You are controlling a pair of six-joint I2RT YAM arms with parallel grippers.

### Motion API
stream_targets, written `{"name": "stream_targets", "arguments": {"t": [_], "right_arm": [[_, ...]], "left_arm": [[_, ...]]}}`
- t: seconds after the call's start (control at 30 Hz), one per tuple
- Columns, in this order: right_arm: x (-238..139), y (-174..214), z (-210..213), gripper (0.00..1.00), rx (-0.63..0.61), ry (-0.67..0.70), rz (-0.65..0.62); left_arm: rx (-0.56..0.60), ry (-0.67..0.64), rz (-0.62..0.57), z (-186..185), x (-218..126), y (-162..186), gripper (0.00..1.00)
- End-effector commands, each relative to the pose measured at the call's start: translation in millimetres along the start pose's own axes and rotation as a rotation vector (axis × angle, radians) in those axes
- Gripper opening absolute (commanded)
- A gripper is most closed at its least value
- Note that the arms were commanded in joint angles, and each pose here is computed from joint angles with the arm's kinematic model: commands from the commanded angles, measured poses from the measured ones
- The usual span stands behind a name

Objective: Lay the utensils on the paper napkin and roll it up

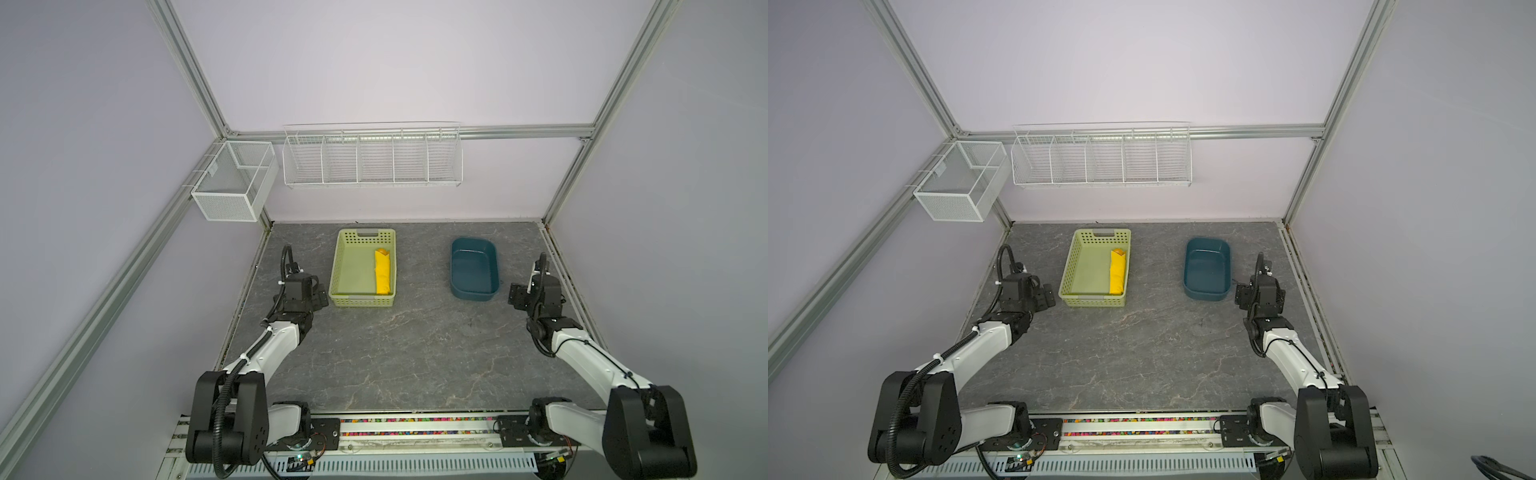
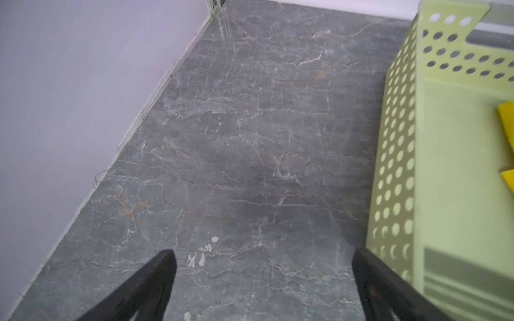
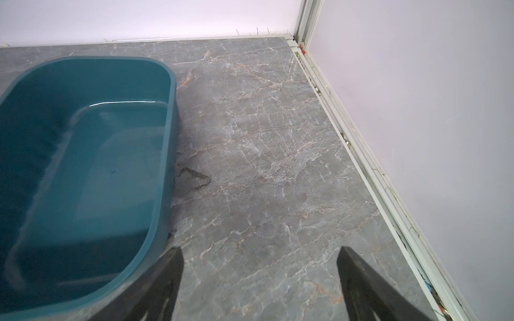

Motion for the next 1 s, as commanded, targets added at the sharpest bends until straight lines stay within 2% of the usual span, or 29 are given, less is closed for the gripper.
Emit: {"name": "stream_targets", "arguments": {"t": [0.0,0.27,0.33,0.5,0.67,0.97], "right_arm": [[11,-18,5,0.89,0.02,-0.03,-0.162],[27,2,16,0.89,-0.017,-0.121,-0.185],[31,8,18,0.89,-0.025,-0.141,-0.185],[37,17,22,0.89,-0.039,-0.173,-0.191],[38,17,22,0.89,-0.036,-0.175,-0.173],[37,17,22,0.89,-0.038,-0.177,-0.175]], "left_arm": [[-0.004,-0.056,-0.209,11,-2,-25,1.0],[0.025,0.036,-0.413,-2,-4,-41,0.99],[0.018,0.107,-0.439,-9,1,-41,1.0],[0.043,0.15,-0.458,-19,16,-32,0.99],[0.054,0.161,-0.412,-22,25,-30,0.99],[0.022,0.099,-0.393,-13,30,-30,0.99]]}}
Point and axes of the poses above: each gripper's point midway between its finger pads, its own x axis out along the fingers, its own z axis along the line the jaws close on, y = z × x, the point moved 2 cm from there along -x, back along the fingers, and after that the axes turned 12 degrees about x, right-handed, at the moved point
